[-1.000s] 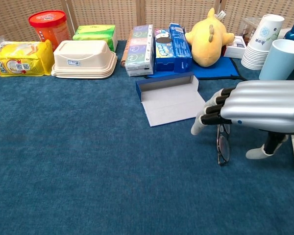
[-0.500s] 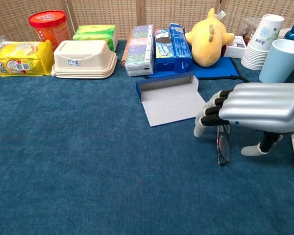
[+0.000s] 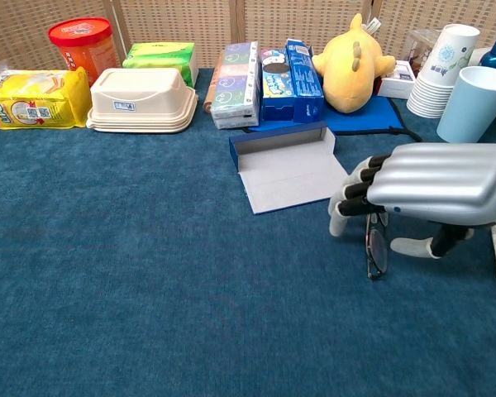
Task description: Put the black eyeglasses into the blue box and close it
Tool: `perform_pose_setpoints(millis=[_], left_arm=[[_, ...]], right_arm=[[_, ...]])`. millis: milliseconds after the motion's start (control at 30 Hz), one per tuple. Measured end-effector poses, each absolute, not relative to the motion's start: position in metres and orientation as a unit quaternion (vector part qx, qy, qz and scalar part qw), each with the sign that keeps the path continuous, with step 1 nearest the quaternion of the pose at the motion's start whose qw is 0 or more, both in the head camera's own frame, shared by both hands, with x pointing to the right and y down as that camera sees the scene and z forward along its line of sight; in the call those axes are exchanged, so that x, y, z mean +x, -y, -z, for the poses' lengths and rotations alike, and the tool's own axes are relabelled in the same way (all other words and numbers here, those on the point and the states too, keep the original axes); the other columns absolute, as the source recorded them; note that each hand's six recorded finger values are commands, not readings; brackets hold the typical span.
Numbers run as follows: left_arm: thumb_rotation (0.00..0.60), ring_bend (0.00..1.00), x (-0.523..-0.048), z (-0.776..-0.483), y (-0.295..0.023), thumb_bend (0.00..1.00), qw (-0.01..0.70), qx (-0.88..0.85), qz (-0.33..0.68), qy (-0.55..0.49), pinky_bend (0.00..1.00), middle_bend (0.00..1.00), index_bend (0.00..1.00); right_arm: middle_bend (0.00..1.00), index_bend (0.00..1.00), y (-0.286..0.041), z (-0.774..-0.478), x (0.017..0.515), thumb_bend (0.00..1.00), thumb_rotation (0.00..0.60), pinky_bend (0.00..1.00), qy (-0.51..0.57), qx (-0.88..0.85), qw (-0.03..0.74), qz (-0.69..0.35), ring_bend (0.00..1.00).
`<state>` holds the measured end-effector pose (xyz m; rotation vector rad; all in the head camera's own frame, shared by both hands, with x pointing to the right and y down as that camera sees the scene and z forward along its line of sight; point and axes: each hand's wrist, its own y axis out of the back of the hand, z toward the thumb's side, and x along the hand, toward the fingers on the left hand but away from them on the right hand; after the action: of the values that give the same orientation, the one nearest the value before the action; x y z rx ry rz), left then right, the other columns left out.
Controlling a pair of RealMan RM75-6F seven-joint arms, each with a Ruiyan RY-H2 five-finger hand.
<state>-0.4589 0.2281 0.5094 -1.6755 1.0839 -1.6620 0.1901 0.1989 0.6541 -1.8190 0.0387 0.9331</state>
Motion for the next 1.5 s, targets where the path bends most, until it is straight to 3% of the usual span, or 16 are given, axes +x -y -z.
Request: perform_pose_setpoints(millis=[567,633,833,1367,1500], left_arm=[[0.584,0.08,-0.4591,-0.5048,-0.2287,0.28,0.273,-0.622,0.611,-0.406,0.0,0.12,0.2],[0.584,0.08,-0.4595,-0.5042,-0.2288,0.28,0.274,-0.621,0.611,-0.407,0.0,0.12,0.2],[0.587,0.08,-0.4599,-0.5034,-0.2294,0.28,0.274,-0.621,0.611,-0.408,0.0,0.12,0.2],[0.584,0.08,-0.4588,-0.5029,-0.2282,0.28,0.276,-0.622,0.608,-0.41,0.0,0.12,0.19],[0.584,0.08,-0.458,-0.5034,-0.2281,0.28,0.276,-0.623,0.607,-0.41,0.0,0.12,0.19]], right_arm=[[0.22,0.37,-0.2021,-0.6531,0.1941,0.54,0.6,0.19,-0.026,-0.757,0.519,-0.397,0.19],[0.22,0.36,-0.2021,-0.6534,0.1937,0.51,0.6,0.19,-0.026,-0.757,0.518,-0.398,0.19],[0.22,0.33,-0.2008,-0.6537,0.1926,0.32,0.6,0.19,-0.022,-0.755,0.521,-0.397,0.19],[0.22,0.34,-0.1983,-0.6552,0.1939,0.28,0.6,0.2,-0.011,-0.757,0.515,-0.402,0.19],[0.23,0.4,-0.1981,-0.6557,0.1947,0.28,0.6,0.2,-0.009,-0.758,0.513,-0.402,0.19]])
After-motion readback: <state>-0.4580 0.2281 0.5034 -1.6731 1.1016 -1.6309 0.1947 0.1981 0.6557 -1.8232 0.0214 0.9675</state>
